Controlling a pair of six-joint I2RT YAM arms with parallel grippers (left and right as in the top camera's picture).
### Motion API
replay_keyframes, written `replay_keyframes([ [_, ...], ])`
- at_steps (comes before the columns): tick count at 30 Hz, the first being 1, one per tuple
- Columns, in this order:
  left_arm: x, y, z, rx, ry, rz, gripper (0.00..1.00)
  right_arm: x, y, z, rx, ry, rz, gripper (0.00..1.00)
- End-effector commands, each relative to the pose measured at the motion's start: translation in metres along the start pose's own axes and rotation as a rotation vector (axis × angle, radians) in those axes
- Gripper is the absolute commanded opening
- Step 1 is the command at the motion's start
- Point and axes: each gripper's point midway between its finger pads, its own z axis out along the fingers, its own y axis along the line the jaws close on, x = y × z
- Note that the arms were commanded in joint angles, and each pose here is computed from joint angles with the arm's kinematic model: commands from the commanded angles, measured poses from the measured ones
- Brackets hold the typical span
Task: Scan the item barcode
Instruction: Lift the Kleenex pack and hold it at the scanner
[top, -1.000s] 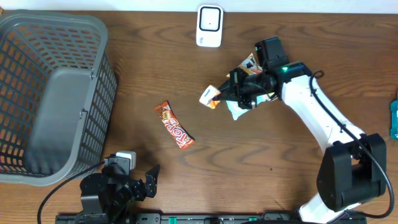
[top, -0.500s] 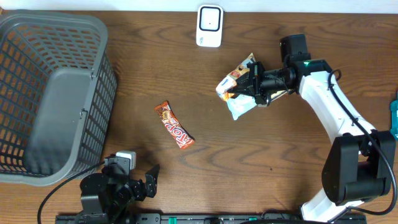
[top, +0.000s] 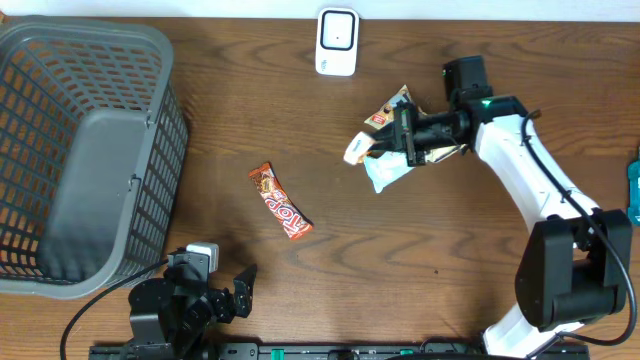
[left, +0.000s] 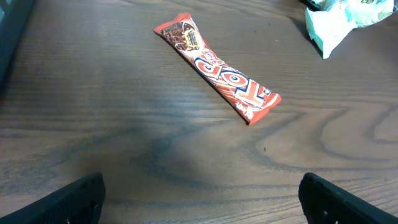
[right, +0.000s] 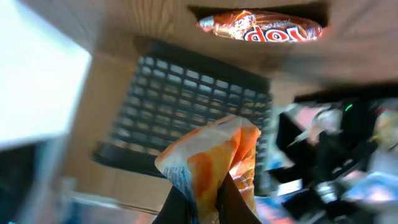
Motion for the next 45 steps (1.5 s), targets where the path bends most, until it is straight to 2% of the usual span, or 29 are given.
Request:
replay_keyframes([
  [1, 0.0, 0.001, 0.0, -0.007, 0.001, 0.008, 0.99, -0.007, 0.001, 0.014, 0.023, -0.062, -0.304, 0.01],
  [4, 0.0, 0.001, 0.0, -0.007, 0.001, 0.008, 0.99, -0.022, 0.01, 0.025, 0.024, -0.204, -0.392, 0.01],
  [7, 0.0, 0.001, 0.0, -0.007, 0.001, 0.008, 0.99, -0.035, 0.041, 0.029, -0.043, -0.382, -0.544, 0.01],
  [9, 0.0, 0.001, 0.0, -0.007, 0.001, 0.008, 0.99, -0.045, 0.063, 0.025, -0.078, -0.53, -0.684, 0.1],
  [10, 0.0, 0.001, 0.0, -0.007, 0.001, 0.008, 0.99, -0.051, 0.072, 0.021, -0.1, -0.605, -0.707, 0.08],
  [11, 0.0, 0.001, 0.0, -0.007, 0.001, 0.008, 0.99, -0.054, 0.08, 0.017, -0.122, -0.659, -0.721, 0.01],
  [15, 0.0, 0.001, 0.0, -0.007, 0.001, 0.008, 0.99, -0.059, 0.117, 0.001, -0.246, -0.835, -0.779, 0.01],
  [18, 0.0, 0.001, 0.0, -0.007, 0.001, 0.008, 0.99, -0.063, 0.138, -0.001, -0.339, -0.875, -0.793, 0.01],
  [27, 0.0, 0.001, 0.0, -0.008, 0.001, 0.008, 0.99, -0.083, 0.203, 0.004, -0.628, -0.869, -0.848, 0.02],
  [36, 0.0, 0.005, 0.0, -0.029, 0.0, 0.008, 0.99, -0.102, 0.262, 0.023, -0.629, -0.875, -0.876, 0.02],
  [45, 0.0, 0.005, 0.0, -0.029, 0.0, 0.008, 0.99, -0.117, 0.264, 0.025, -0.556, -0.921, -0.833, 0.02],
])
